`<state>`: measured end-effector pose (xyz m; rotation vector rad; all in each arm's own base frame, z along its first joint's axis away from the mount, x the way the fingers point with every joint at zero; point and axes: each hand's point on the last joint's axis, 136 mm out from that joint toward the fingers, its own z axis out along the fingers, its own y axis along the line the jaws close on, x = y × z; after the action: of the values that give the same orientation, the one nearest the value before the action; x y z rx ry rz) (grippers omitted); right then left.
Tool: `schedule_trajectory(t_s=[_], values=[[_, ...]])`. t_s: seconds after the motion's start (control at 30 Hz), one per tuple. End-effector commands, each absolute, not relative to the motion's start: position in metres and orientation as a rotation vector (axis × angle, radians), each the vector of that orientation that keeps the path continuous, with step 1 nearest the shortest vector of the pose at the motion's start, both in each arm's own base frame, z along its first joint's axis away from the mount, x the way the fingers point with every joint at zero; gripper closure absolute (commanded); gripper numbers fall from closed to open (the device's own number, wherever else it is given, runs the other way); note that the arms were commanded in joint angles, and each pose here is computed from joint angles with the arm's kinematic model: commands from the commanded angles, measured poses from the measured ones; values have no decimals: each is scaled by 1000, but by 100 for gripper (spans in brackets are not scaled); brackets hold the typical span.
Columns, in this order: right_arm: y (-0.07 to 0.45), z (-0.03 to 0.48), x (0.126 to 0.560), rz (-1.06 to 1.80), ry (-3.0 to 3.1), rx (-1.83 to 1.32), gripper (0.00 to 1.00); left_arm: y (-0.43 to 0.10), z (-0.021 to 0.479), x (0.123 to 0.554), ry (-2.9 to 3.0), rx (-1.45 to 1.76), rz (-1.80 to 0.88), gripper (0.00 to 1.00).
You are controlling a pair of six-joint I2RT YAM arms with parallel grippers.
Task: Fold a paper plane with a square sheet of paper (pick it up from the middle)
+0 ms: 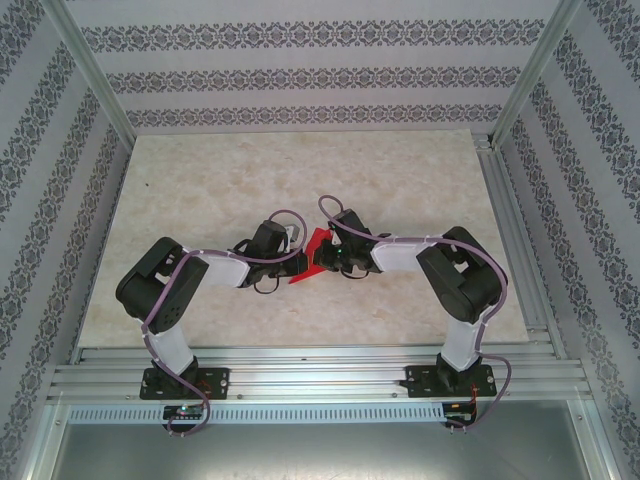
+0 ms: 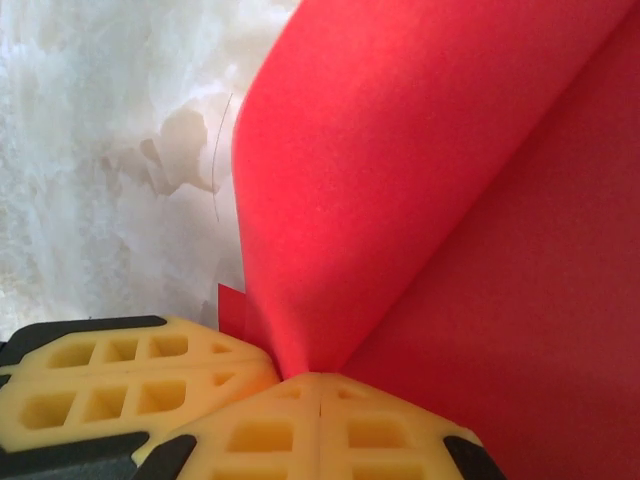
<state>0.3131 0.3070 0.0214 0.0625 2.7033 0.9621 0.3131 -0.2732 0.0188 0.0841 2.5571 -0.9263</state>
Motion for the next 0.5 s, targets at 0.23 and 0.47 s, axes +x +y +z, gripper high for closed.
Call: schedule_trajectory(t_s=[0.23,0.47], values=[[324,46,328,1069,2600,18,97,-252,-22,291,2719,78,-801,100],[314,61,330,1046,2530,32,97,-253,-22,291,2720,75,-801,100]])
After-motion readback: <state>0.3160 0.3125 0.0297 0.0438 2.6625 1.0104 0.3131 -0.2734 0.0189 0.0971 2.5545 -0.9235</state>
